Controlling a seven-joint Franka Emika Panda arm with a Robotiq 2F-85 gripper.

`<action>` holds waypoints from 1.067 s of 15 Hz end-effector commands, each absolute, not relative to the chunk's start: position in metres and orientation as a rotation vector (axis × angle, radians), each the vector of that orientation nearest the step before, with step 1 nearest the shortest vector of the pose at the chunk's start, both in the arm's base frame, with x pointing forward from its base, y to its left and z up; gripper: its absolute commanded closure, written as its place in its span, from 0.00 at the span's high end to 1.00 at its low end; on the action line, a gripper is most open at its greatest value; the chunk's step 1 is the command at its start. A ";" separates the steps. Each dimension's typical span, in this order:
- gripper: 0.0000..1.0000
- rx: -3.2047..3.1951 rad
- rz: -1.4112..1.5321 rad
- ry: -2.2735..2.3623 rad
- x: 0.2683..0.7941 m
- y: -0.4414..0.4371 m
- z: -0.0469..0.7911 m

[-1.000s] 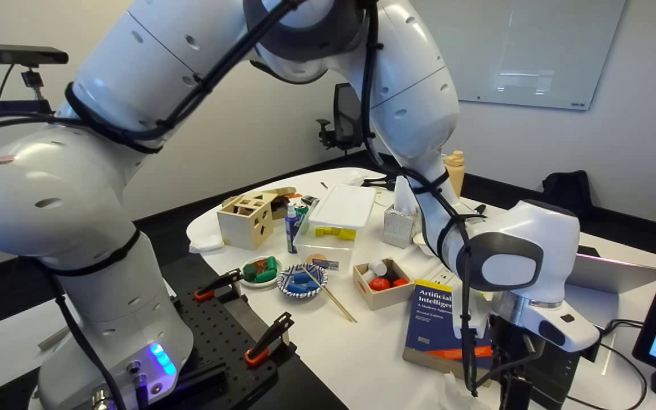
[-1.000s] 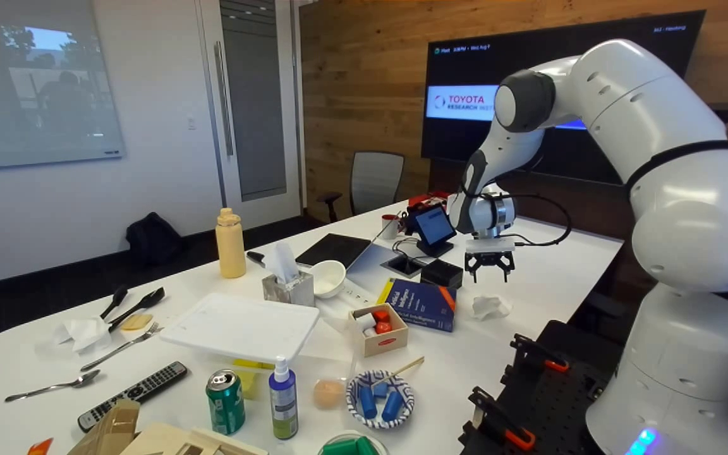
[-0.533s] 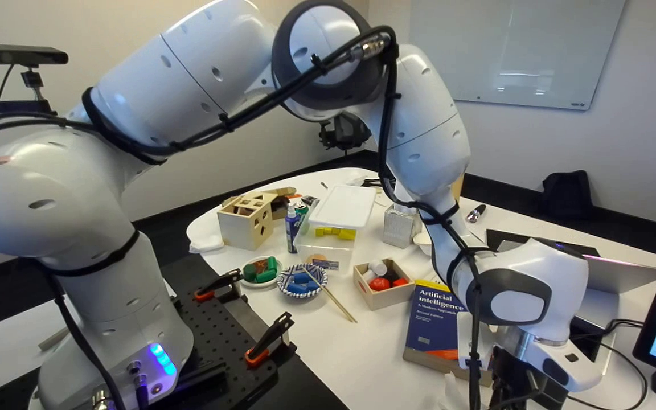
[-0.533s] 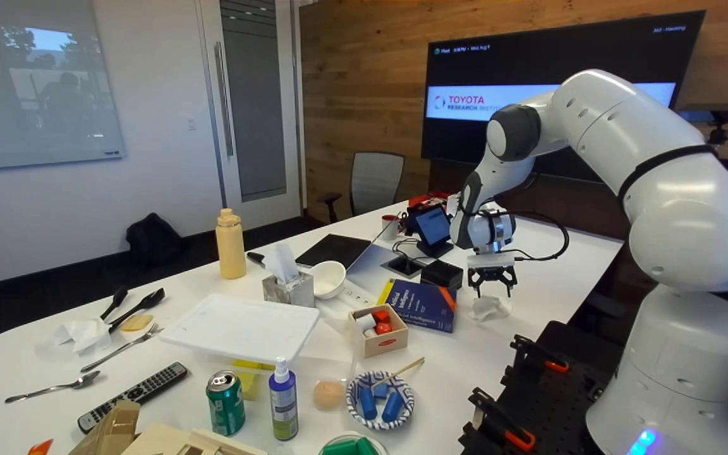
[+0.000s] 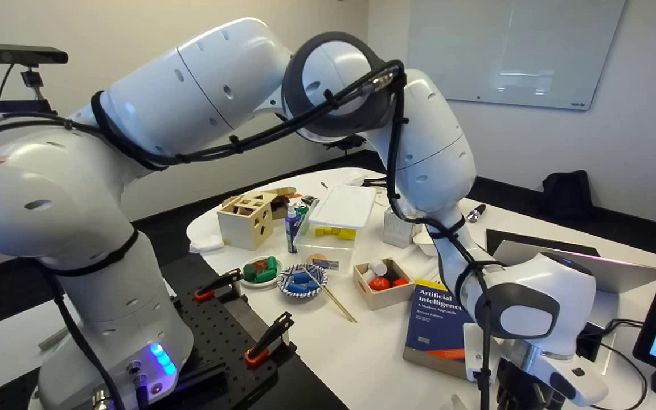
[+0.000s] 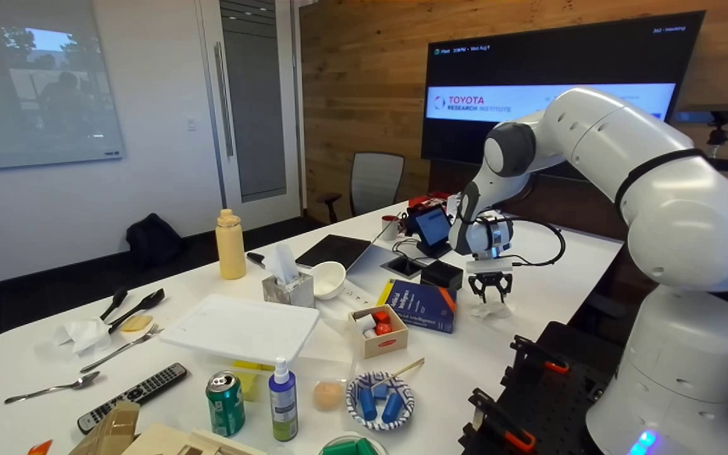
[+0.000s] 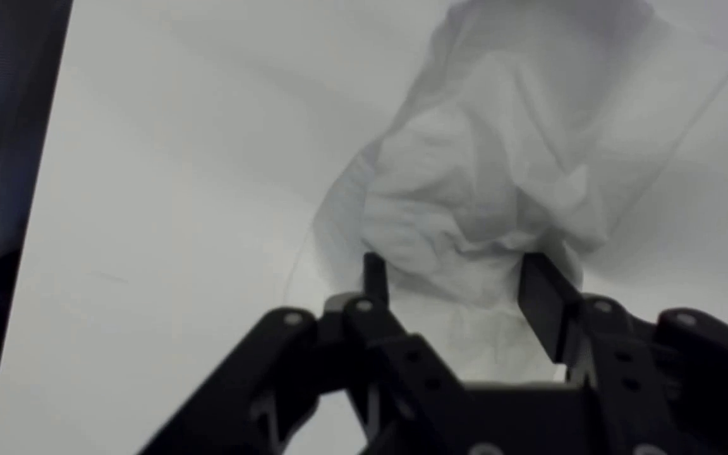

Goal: Use the cloth to wipe the book

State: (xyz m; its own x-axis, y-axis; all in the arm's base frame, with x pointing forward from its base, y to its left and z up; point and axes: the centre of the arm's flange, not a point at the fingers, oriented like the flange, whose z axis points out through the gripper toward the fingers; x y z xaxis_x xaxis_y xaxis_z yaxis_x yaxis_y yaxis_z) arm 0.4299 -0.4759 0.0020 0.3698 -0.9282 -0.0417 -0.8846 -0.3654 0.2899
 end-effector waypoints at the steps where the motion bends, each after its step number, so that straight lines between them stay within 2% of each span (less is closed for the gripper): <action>1: 0.27 2.395 -0.315 -1.645 0.431 -0.481 0.002; 4: 0.05 2.378 -0.340 -1.652 0.419 -0.484 -0.006; 5: 0.00 2.371 -0.346 -1.656 0.416 -0.485 -0.007; 10: 0.00 2.381 -0.297 -1.682 0.426 -0.490 0.052; 16: 0.00 2.570 -0.012 -1.645 0.491 -0.447 0.169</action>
